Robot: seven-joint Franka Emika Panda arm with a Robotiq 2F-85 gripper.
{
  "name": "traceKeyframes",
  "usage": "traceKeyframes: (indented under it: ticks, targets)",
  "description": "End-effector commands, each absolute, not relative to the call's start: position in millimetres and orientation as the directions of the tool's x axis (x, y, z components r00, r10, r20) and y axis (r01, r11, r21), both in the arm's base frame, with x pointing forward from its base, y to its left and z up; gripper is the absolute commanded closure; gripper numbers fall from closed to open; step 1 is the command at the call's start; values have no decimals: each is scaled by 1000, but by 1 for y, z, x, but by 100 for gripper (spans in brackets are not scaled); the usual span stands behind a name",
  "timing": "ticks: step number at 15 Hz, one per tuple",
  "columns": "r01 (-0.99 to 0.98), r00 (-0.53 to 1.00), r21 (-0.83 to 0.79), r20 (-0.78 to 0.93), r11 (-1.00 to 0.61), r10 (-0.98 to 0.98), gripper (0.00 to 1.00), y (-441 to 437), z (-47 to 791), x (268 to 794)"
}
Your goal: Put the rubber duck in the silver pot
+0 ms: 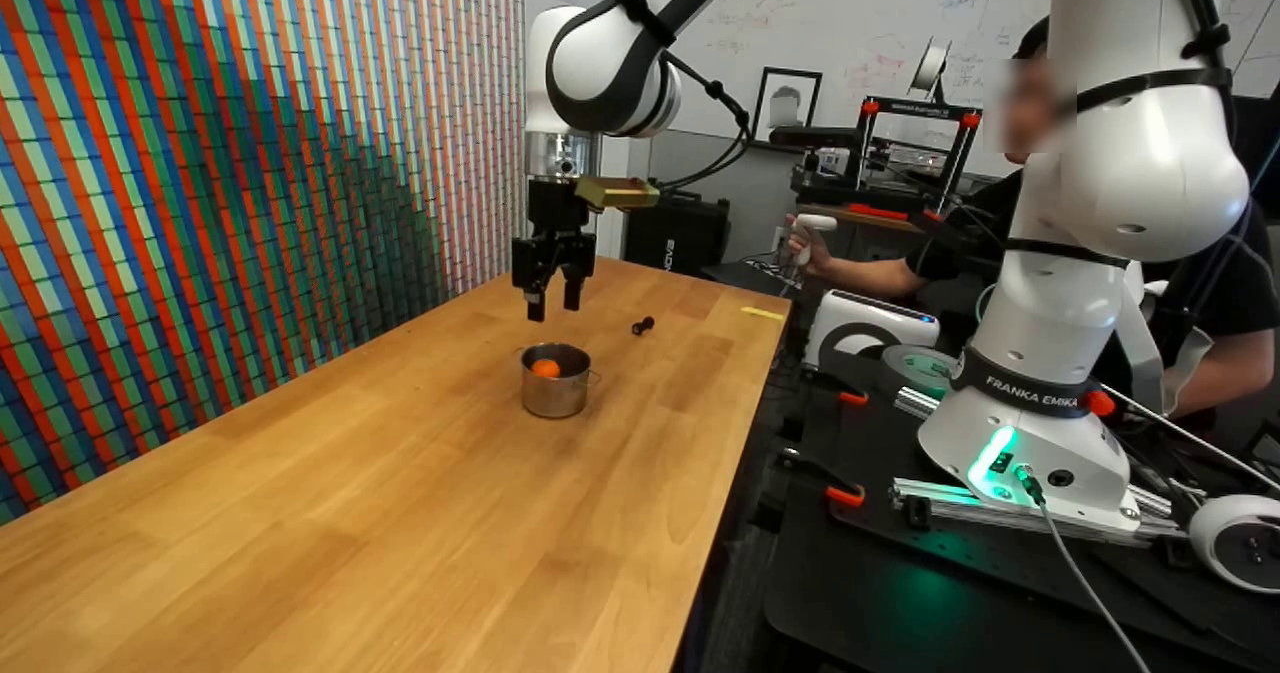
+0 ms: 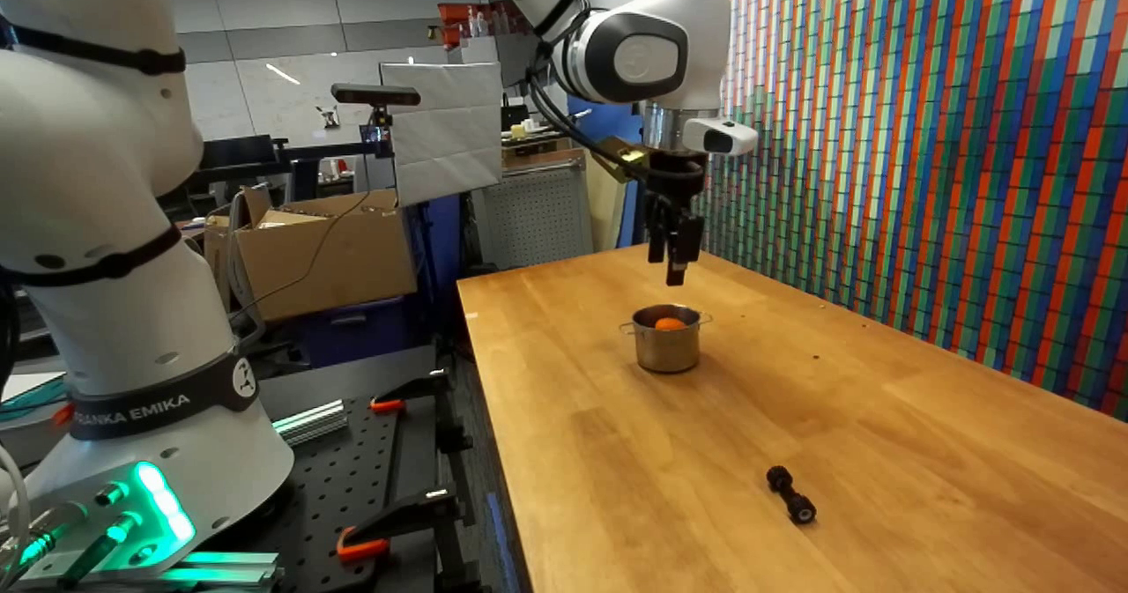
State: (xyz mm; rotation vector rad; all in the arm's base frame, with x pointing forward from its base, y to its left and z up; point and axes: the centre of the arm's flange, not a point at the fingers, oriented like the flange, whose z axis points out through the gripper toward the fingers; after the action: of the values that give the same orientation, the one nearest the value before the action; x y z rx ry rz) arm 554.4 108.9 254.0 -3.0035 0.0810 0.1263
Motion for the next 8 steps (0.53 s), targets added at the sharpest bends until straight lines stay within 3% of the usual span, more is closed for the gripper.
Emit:
traceKeyframes:
  ticks: [1, 8]
  targets:
    - [-80, 997, -135, -33, -988, -77, 0, 97, 277, 578]
    - [-8, 997, -93, -77, -996, -1, 0, 61, 372, 597]
